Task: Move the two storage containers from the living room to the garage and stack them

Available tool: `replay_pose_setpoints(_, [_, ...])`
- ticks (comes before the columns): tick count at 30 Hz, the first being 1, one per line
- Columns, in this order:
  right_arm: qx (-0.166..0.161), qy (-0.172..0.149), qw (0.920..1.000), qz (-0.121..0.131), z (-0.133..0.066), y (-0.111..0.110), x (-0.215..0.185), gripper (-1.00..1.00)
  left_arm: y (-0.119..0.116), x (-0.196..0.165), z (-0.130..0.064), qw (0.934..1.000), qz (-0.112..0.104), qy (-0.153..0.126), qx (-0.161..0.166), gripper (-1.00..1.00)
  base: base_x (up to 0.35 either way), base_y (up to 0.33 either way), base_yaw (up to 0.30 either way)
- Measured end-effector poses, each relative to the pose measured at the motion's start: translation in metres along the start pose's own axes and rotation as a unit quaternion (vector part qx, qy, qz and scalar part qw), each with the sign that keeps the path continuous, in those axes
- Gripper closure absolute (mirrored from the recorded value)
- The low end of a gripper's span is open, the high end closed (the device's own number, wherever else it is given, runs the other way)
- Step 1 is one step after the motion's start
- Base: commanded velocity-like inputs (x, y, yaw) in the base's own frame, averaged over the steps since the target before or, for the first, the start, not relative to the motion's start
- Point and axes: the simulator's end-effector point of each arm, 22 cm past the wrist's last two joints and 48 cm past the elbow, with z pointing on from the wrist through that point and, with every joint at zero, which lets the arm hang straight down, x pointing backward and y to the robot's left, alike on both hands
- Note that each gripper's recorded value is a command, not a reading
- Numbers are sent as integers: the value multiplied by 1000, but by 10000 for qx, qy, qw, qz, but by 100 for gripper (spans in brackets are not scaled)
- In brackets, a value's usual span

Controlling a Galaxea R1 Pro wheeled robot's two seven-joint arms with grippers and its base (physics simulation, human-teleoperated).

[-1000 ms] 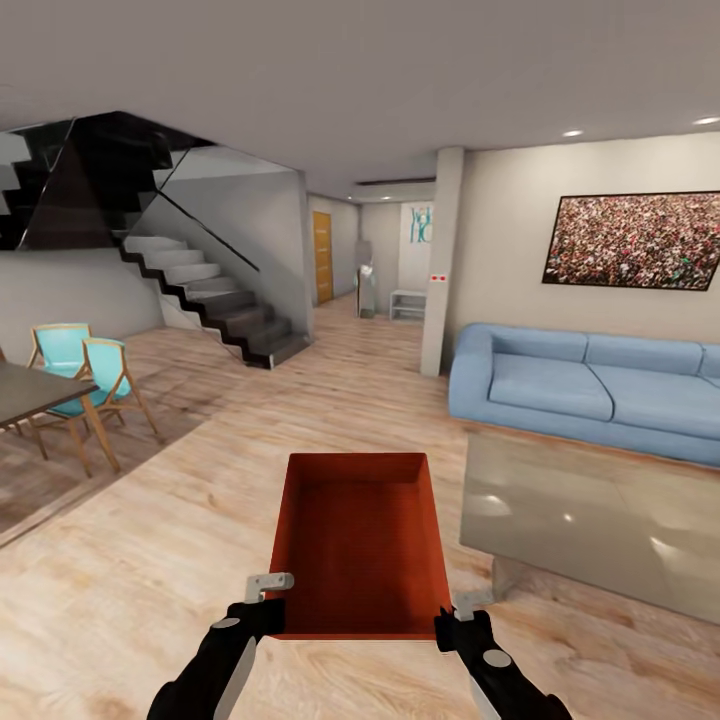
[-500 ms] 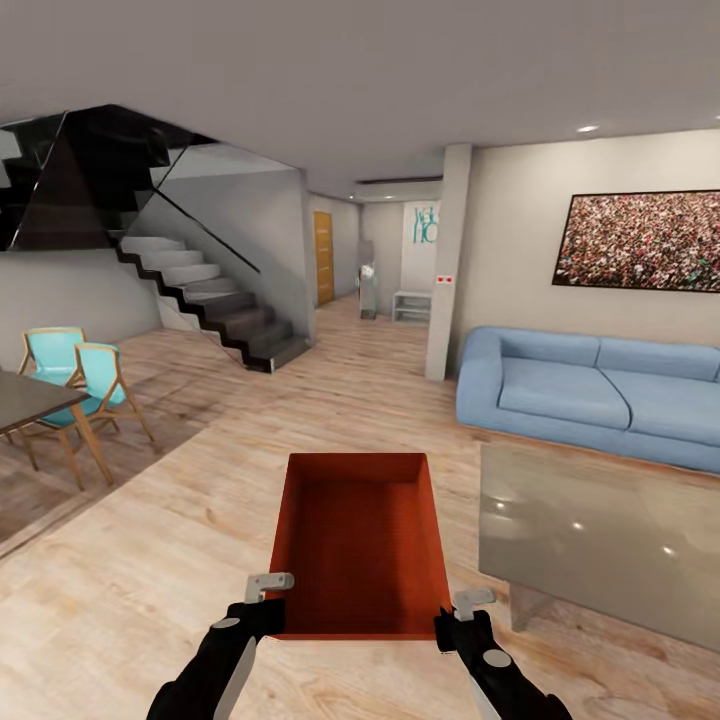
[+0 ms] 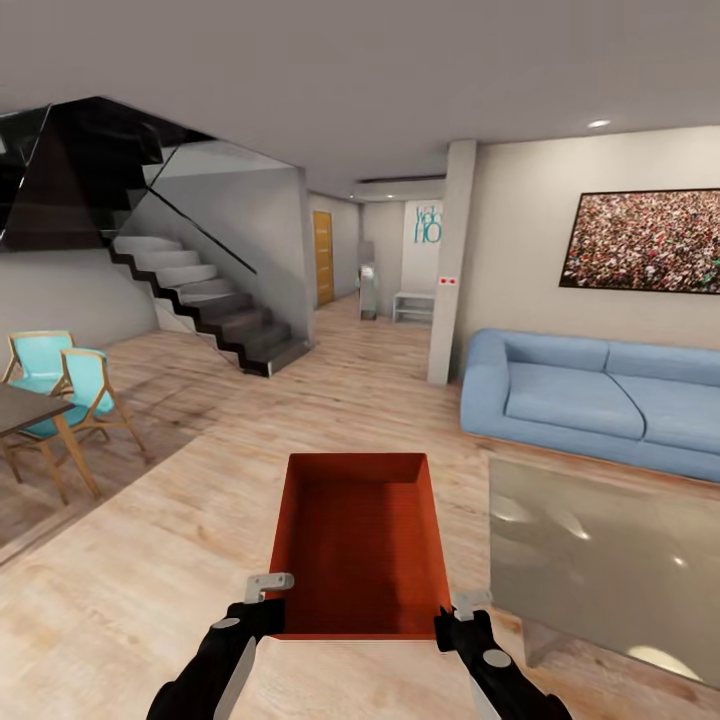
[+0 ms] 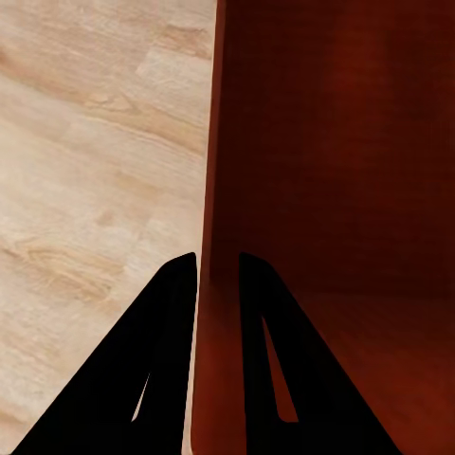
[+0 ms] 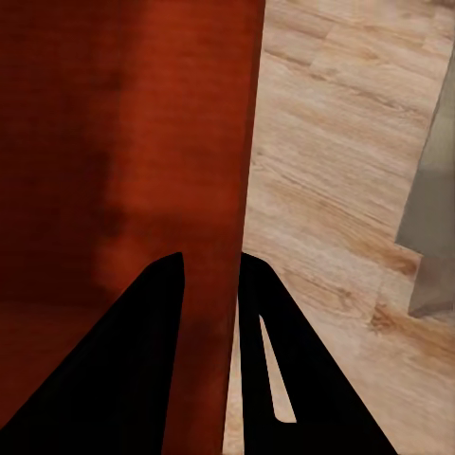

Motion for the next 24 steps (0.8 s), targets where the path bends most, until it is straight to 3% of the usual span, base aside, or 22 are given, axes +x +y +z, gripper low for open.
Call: replay_pose_setpoints(24, [-2, 23, 10000, 0, 1, 0, 2, 100, 0, 2, 1, 10000, -1, 23, -2, 100, 320, 101, 0])
